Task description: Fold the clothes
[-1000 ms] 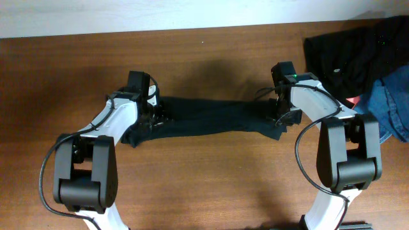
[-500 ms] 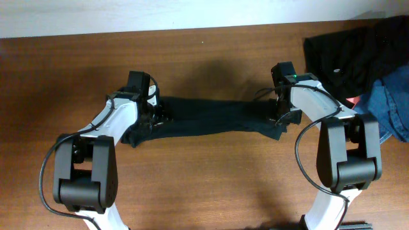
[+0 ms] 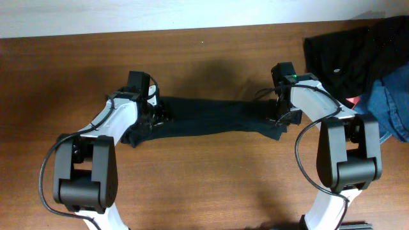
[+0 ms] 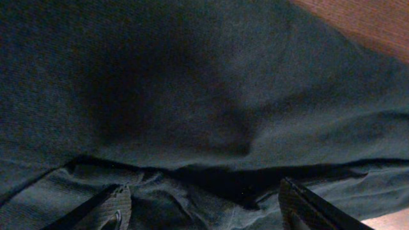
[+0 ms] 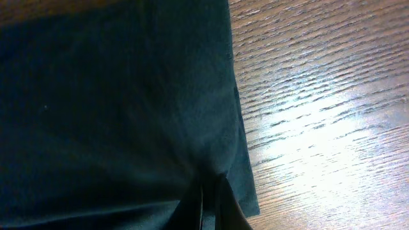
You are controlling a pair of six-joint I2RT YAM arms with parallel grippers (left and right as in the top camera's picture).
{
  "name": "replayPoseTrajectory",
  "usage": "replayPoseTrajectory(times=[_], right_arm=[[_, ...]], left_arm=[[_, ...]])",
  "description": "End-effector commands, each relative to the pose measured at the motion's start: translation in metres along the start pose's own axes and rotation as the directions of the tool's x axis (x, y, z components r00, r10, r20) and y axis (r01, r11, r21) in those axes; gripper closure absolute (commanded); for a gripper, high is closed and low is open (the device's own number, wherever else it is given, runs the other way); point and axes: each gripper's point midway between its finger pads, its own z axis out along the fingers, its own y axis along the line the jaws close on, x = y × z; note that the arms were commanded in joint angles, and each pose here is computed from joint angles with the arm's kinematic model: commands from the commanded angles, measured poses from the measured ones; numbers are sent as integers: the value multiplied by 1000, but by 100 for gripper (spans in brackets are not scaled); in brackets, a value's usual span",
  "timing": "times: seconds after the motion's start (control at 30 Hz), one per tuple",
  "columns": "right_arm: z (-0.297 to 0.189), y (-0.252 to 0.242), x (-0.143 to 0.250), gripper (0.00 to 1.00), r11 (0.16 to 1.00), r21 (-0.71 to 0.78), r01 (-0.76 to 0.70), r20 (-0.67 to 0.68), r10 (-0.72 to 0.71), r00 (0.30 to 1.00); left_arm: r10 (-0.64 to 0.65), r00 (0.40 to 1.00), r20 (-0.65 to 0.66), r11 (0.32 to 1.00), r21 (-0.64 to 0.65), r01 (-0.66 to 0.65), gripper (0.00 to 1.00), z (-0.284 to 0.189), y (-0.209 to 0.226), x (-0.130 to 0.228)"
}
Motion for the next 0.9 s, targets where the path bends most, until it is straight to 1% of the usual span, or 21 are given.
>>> replayPoseTrajectory(times=[0.0,0.07,0.1,0.17,0.2,0.23,0.3,0.33,0.37,0.57,0.6,0.63,0.73,0.77,0.87], right_arm=[[5,-1,5,76,1000,6,1,-20,-1,1000],[5,-1,6,61,1000,8,2,-24,-2,1000],[5,-2,7,57,1000,9,2,-26,-2,1000],[5,-2,7,55,1000,9,2,-26,-2,1000],[5,-2,7,56,1000,9,2,-26,-2,1000],[5,-2,7,61,1000,9,2,-26,-2,1000],[5,-2,7,75,1000,8,2,-26,-1,1000],[5,-1,7,81,1000,8,2,-26,-1,1000],[5,-1,7,83,1000,8,2,-26,-1,1000],[6,-2,8,84,1000,10,2,-31,-2,1000],[7,-2,9,83,1000,11,2,-33,-2,999],[8,-3,10,80,1000,12,3,-35,-2,999],[13,-3,12,80,1000,9,2,-31,-2,1000],[13,-3,11,82,1000,8,2,-28,-2,1000],[14,-2,10,91,1000,6,1,-21,-1,1000]], left_arm=[[-53,993,-103,986,-161,36,25,38,51,32],[-53,993,-103,986,-161,36,25,38,51,32],[-53,993,-103,986,-161,36,25,38,51,32],[-53,993,-103,986,-161,36,25,38,51,32],[-53,993,-103,986,-161,36,25,38,51,32],[-53,993,-103,986,-161,36,25,38,51,32],[-53,993,-103,986,-161,36,25,38,51,32],[-54,993,-103,986,-161,37,25,38,51,32],[-54,993,-103,986,-161,37,25,38,51,32],[-54,993,-103,986,-161,37,25,38,51,32],[-54,993,-103,986,-161,37,25,38,51,32],[-54,993,-103,986,-161,37,25,38,51,32],[-54,993,-103,986,-161,37,25,38,51,32],[-54,993,-103,986,-161,37,25,38,51,32],[-53,993,-103,986,-161,36,25,38,51,32]])
